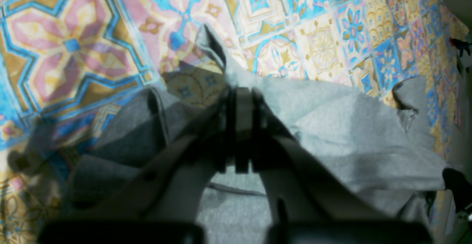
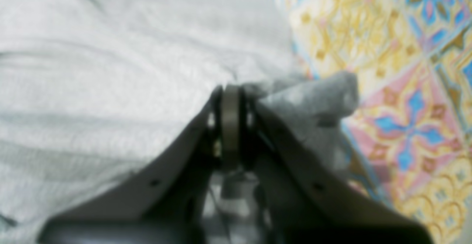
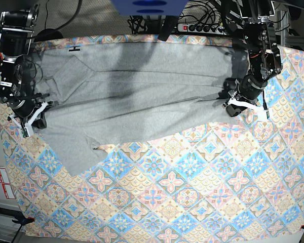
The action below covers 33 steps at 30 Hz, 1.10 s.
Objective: Fold the T-shirt properly
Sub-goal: 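Lift the hem and fold it toward the collar with both grippers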
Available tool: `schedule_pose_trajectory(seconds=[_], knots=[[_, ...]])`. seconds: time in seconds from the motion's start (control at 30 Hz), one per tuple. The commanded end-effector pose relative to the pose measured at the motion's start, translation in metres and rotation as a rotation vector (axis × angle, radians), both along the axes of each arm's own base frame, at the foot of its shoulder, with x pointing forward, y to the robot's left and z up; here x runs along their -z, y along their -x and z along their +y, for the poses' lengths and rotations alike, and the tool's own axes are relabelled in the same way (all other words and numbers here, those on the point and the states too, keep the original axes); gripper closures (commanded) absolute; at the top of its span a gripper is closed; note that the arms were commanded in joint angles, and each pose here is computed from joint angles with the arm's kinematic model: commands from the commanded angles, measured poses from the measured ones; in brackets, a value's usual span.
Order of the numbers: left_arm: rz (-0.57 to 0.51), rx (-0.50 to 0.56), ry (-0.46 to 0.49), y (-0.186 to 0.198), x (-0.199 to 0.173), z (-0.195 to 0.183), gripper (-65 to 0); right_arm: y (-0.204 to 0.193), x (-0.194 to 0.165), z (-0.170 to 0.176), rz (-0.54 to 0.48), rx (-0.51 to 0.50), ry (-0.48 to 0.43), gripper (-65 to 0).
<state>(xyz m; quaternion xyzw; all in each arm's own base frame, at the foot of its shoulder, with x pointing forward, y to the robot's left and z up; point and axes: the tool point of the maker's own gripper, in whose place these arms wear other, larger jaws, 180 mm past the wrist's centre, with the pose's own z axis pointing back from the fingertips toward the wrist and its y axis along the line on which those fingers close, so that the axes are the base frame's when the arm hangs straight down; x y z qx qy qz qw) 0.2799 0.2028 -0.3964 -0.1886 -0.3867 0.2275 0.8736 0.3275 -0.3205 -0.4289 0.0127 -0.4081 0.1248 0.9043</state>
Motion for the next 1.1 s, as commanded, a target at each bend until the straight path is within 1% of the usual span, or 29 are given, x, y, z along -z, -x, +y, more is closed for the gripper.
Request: schedule_pose_trajectory(seconds=[0.0,0.1,0.17,0.23,0.3,0.43,0.6,0.67,0.73,0.87,1.07], knots=[[-0.043,0.0,-0.007,-0.006,-0.012,0.003,0.0,-0.008,-0.02,-0.013,-0.048,0.006,0.026,-0.1],[-0.04,0.002,-0.011,-0.004,-0.011,0.004,0.0,0.0,-0.029,-0.016,-0.061,0.003,0.05,-0.1],[-0.04,-0.004,-0.012,-0.004,-0.011,0.006,0.0,0.009,-0.031,-0.014,-0.056,-0.019,0.049,-0.1],[-0.046,-0.033,-0.021,-0.003,-0.014,0.017,0.0,0.016,-0.032,-0.011,-0.043,-0.05,0.036,-0.1],[-0.061,-0.054,-0.03,-0.003,-0.02,0.026,0.0,0.023,-0.031,-0.019,-0.03,-0.029,0.037,-0.1],[-0.082,-0.077,-0.052,0.001,-0.031,0.036,0.0,0.026,-0.028,-0.021,-0.04,0.025,0.006,-0.1],[-0.095,-0.077,-0.076,0.011,-0.04,0.04,0.0,0.028,-0.028,-0.023,-0.039,0.033,0.007,-0.1],[-0.097,-0.073,-0.081,0.013,-0.042,0.04,0.0,0.038,-0.022,-0.025,-0.019,0.039,0.008,-0.1],[-0.088,-0.073,-0.081,0.016,-0.039,0.04,0.0,0.043,-0.019,-0.025,-0.006,0.037,0.009,-0.1],[-0.077,-0.072,-0.081,0.02,-0.037,0.04,0.0,0.044,-0.023,-0.023,-0.015,0.027,0.016,-0.1],[-0.038,-0.069,-0.084,0.034,-0.027,0.04,0.0,0.066,-0.024,-0.039,-0.002,0.068,0.041,-0.1]])
